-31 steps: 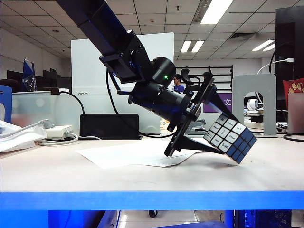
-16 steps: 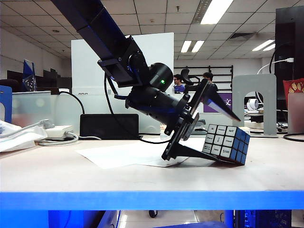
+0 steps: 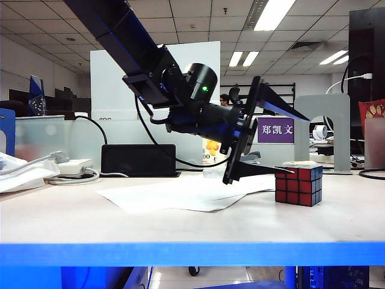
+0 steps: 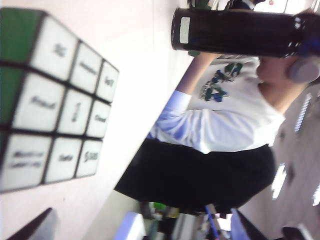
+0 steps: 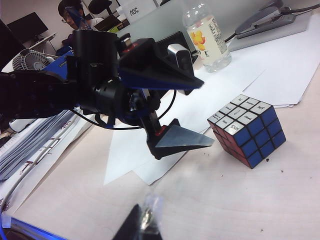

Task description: Rotate the Rubik's Cube so that the bottom side is facing up.

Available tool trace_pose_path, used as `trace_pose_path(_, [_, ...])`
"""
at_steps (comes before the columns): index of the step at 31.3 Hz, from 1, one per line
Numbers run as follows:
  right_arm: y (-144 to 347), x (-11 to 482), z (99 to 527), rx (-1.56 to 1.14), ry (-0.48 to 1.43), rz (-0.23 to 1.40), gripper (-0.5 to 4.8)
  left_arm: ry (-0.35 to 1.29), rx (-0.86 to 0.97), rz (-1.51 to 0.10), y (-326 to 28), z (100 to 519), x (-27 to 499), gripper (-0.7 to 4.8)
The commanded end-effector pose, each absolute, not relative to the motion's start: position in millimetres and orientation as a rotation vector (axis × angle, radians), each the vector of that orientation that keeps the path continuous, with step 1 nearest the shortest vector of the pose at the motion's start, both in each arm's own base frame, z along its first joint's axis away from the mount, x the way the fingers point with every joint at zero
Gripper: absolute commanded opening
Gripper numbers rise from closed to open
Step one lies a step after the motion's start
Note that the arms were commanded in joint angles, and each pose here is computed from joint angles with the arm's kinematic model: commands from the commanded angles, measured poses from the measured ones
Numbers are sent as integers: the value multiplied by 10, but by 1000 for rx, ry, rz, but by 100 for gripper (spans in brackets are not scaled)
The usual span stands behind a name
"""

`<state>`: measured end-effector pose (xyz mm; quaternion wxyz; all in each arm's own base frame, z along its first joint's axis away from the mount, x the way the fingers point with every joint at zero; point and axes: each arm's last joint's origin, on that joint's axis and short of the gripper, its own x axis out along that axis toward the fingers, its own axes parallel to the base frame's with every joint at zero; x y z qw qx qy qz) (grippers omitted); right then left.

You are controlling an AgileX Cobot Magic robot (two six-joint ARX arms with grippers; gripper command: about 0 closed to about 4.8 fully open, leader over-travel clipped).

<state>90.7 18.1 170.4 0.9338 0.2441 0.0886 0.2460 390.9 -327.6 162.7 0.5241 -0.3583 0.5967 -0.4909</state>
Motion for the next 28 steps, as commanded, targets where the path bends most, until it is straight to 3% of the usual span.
trace_pose_path(1, [180,904,1732,496,161,510,-1,1311,-767,-1232,-3312,1788,3929,466])
trace_pose_path(8, [180,904,1732,496,161,510,-1,1199,-591,-1246,-3293,2222,4015,466])
trace_pose_path(14, [179,904,1732,496,160,506,-1,955,-54,-914,-3214,2623,4006,479])
trace_pose_path(18, [178,904,1732,496,160,506,-1,899,-53,-902,-3254,2670,4026,479])
trace_pose_path(28, [179,904,1732,496,160,507,-1,993,75,-980,-3665,2213,3792,479])
